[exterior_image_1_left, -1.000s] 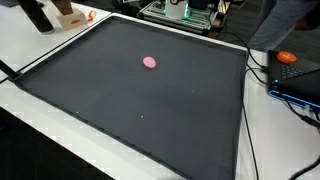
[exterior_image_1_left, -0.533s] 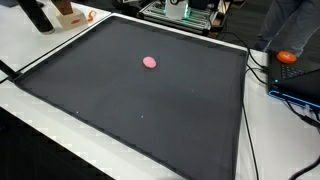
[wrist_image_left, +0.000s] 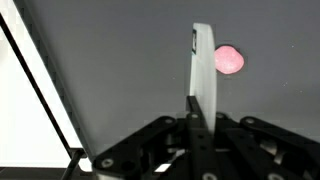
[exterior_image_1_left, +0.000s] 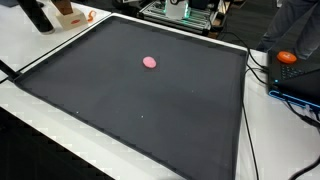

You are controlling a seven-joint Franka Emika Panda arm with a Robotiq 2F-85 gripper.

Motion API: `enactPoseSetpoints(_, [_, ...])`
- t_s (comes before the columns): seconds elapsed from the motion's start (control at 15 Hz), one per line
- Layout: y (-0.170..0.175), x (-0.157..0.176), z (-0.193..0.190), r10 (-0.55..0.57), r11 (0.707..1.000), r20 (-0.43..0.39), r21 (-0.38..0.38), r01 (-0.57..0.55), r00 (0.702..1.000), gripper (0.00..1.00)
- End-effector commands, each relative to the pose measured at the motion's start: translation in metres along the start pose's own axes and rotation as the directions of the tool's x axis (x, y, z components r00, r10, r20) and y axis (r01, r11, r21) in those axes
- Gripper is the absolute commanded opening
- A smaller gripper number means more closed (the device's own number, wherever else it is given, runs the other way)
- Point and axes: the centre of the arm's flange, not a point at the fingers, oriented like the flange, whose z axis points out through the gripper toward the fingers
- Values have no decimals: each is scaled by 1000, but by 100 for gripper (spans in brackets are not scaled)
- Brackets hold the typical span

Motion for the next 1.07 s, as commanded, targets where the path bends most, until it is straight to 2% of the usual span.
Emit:
enactPoseSetpoints(0.0, [-6,5,0,2,1000,6,-3,-2,1000,1])
enactPoseSetpoints(0.33, [-43,45,-2,-4,1000,47,-7,5,999,1])
enactPoseSetpoints(0.67, [-86,86,10,-13,999,171,-36,19,985,1])
enactPoseSetpoints(1.0, [-126,122,39,-32,992,281,-111,65,959,1])
